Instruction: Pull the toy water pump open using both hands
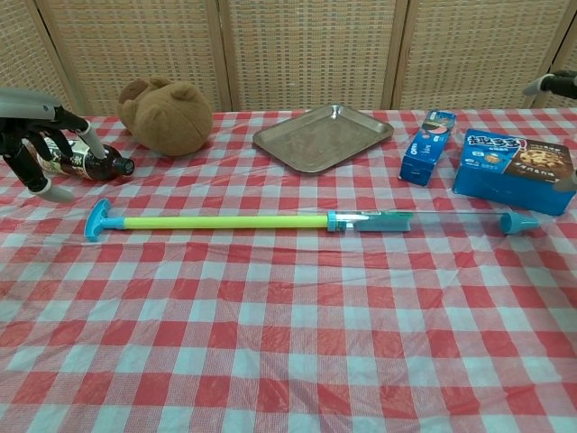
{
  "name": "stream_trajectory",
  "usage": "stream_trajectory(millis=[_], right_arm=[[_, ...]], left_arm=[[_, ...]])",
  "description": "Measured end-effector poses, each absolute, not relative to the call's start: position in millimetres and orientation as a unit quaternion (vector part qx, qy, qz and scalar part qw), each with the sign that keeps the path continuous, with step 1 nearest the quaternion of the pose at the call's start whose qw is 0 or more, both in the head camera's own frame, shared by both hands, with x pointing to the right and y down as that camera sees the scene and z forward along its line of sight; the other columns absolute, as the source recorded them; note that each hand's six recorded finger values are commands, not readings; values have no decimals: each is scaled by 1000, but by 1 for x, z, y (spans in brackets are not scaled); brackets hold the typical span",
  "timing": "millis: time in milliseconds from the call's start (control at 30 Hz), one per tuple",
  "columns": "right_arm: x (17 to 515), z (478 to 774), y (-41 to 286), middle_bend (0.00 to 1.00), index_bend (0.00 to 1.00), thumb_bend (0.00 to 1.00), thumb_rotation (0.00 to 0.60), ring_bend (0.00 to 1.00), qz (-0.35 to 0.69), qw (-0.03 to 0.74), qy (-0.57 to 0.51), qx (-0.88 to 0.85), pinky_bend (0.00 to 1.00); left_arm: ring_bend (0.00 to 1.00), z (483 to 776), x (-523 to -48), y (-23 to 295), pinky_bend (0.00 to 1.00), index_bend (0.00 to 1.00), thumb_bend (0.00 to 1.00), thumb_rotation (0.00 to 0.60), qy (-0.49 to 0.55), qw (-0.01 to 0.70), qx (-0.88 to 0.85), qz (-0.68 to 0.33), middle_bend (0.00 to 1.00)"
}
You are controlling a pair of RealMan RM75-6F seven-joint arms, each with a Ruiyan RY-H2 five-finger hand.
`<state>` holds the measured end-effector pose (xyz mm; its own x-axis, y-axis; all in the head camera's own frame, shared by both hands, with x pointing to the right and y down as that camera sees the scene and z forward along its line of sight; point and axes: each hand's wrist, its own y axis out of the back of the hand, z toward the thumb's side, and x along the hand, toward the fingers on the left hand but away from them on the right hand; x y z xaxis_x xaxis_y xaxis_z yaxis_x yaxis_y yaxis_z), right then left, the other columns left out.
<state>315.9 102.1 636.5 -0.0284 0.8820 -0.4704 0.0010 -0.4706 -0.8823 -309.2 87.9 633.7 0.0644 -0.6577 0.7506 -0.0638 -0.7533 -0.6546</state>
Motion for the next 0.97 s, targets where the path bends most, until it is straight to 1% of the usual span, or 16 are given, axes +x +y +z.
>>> stream_trajectory(millis=[133, 233, 367, 433, 533, 667, 767, 967], right_arm=[[313, 633, 108, 0, 39, 241, 600, 0, 600, 366, -374, -605, 0], [315, 630, 115, 0, 39, 223, 600, 0, 586, 368, -383, -611, 0], [321, 619, 129, 0, 39, 200, 600, 0, 557, 386, -401, -617, 0], [326, 613, 137, 0, 39, 196, 600, 0, 541, 396, -410, -618, 0], [337, 602, 158, 0, 38, 191, 600, 0, 508, 409, -429, -625, 0], [353, 591, 181, 0, 36, 179, 600, 0, 488, 426, -441, -621, 0], [363, 584, 193, 0, 30, 176, 600, 0, 475, 437, -448, -618, 0], [376, 580, 211, 0, 24, 175, 600, 0, 471, 440, -451, -617, 0]], left_arm=[[107, 628, -310, 91, 143, 188, 244, 600, 282, 241, -699, -612, 24], [71, 620, -312, 95, 122, 162, 244, 600, 303, 257, -702, -591, 2], [7, 604, -321, 105, 44, 93, 236, 600, 338, 305, -693, -559, 0], [0, 596, -329, 112, 12, 58, 233, 600, 357, 330, -684, -544, 0], [0, 583, -345, 131, 0, 38, 230, 600, 389, 369, -664, -522, 0], [0, 574, -374, 169, 0, 17, 231, 600, 414, 406, -628, -519, 0], [0, 573, -390, 198, 0, 1, 231, 600, 416, 413, -613, -530, 0], [0, 571, -405, 226, 0, 0, 231, 600, 425, 418, -597, -536, 0]])
